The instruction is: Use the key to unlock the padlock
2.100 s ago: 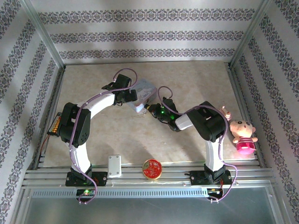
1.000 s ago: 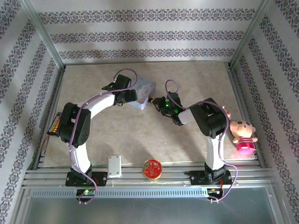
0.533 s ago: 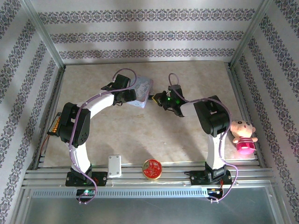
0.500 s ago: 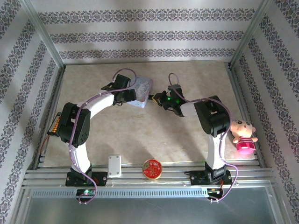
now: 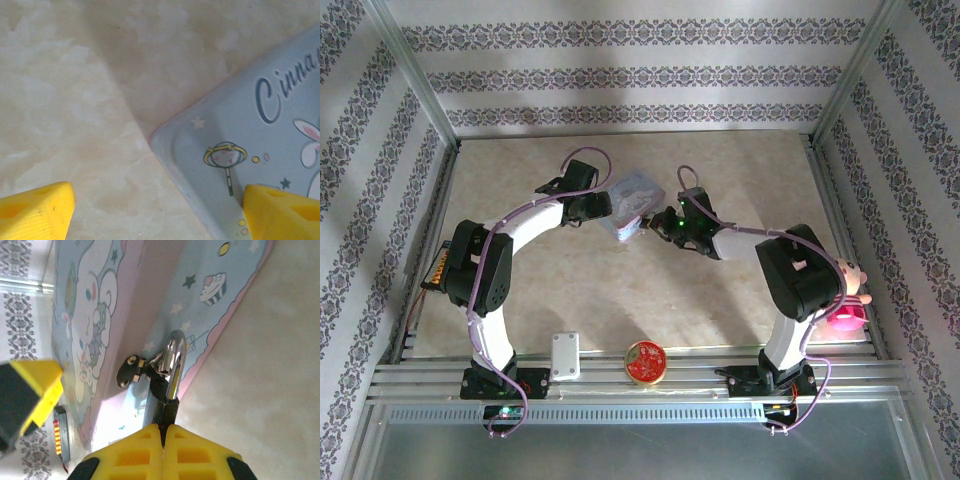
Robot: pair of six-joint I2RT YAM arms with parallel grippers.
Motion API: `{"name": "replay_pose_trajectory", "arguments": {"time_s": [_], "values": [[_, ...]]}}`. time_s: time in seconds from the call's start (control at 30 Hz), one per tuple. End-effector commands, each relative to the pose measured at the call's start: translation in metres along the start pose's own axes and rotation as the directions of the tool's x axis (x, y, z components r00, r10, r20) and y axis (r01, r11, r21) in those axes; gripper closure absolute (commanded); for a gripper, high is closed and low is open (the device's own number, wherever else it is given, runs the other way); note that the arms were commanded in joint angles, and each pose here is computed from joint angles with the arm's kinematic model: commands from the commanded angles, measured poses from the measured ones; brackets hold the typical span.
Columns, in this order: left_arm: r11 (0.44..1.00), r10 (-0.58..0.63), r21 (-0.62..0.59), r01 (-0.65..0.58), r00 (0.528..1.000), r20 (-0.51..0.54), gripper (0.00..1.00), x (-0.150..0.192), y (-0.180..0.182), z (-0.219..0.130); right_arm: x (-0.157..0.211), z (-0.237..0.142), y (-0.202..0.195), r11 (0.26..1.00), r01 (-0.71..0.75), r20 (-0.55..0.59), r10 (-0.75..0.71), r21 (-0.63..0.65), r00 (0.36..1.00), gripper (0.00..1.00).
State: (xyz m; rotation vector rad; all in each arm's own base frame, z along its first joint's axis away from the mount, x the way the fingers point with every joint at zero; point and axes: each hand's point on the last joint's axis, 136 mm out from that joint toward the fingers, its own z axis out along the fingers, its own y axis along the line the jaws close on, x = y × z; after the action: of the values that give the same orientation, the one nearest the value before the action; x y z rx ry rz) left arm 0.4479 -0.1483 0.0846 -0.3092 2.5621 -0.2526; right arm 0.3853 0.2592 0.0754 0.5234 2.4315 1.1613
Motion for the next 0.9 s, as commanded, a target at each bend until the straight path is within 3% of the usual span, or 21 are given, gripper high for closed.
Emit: {"name": "replay_pose_trajectory", "arguments": {"time_s": [0.0, 0.1, 0.23, 0.37, 0.4, 0.5, 0.67, 0.87], "values": [[0.991, -0.023, -0.137, 0.013, 0.997, -0.075, 0.14, 0.019, 0.043, 0.006, 0.006, -0.014, -0.001, 0.999, 0.028, 0.044, -0.029, 0.015, 0.999, 1.00], [0.994, -0.029, -0.109, 0.022, 0.998, -0.064, 0.12, 0.016, 0.037, 0.002, 0.013, -0.009, -0.009, 1.000, 0.001, 0.058, -0.001, -0.002, 0.998, 1.00], [0.998, 0.010, -0.068, -0.012, 1.000, -0.028, 0.00, 0.007, 0.024, -0.011, 0.018, -0.002, -0.016, 0.999, -0.032, 0.058, 0.035, -0.044, 0.998, 1.00], [0.992, 0.091, -0.095, -0.089, 0.996, 0.021, 0.01, -0.001, 0.015, -0.027, 0.020, 0.000, -0.021, 1.000, 0.007, 0.073, -0.005, -0.021, 0.997, 1.00], [0.987, 0.120, -0.110, -0.116, 0.992, 0.031, 0.01, -0.001, 0.013, -0.028, 0.020, 0.001, -0.020, 1.000, 0.024, 0.080, -0.022, -0.018, 0.997, 0.97], [0.965, 0.209, -0.168, -0.201, 0.977, 0.033, 0.01, -0.001, 0.009, -0.029, 0.017, 0.003, -0.015, 0.998, 0.066, 0.096, -0.065, -0.010, 0.993, 0.70], [0.931, 0.299, -0.212, -0.297, 0.954, -0.024, 0.01, 0.004, 0.004, -0.014, 0.017, 0.011, -0.021, 0.991, 0.089, 0.085, -0.098, 0.098, 0.992, 0.56], [0.911, 0.321, -0.242, -0.335, 0.942, -0.094, 0.01, 0.016, 0.010, 0.004, 0.020, 0.011, -0.028, 0.926, 0.189, 0.050, -0.217, 0.326, 0.975, 0.48]]}}
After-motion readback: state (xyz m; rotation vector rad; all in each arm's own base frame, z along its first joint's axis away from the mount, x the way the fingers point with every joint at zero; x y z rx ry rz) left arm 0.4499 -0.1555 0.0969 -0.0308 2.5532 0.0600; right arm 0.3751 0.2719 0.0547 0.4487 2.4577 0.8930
